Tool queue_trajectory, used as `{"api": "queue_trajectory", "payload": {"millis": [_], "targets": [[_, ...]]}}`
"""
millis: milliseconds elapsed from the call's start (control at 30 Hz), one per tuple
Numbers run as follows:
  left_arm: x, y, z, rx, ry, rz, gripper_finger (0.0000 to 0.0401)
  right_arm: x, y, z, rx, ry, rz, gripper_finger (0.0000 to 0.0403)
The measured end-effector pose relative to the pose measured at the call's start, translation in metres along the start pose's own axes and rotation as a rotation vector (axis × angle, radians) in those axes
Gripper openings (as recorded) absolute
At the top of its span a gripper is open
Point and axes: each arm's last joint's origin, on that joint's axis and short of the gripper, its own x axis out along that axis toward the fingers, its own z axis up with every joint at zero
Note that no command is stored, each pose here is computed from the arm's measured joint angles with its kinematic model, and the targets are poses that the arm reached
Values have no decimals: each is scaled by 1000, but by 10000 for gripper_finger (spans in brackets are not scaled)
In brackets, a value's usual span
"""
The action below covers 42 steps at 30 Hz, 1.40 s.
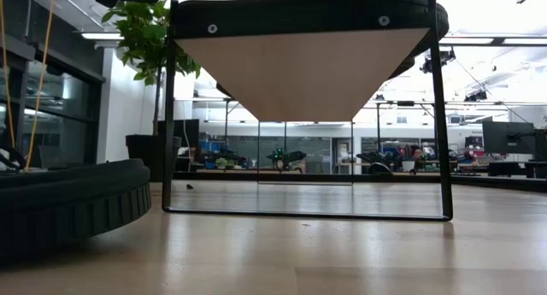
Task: Pick and place slides into the shelf
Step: Put the black slide on the shelf
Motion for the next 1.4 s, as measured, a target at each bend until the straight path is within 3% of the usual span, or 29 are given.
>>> {"api": "queue_trajectory", "payload": {"millis": [233,567,800,1067,1400], "targets": [[-2,2,-2,19,23,-25,172,0,44,-33,-6,-21,39,255],[-34,15,1,-87,-111,-162,172,16,93,-81,-9,-52,144,255],[-50,16,1,-138,-144,-249,172,48,104,-117,37,-2,191,255],[-53,11,2,-188,-66,-333,172,69,116,-149,65,-8,246,255],[-62,4,4,-238,-66,-386,172,51,124,-142,-15,-11,279,255]]}}
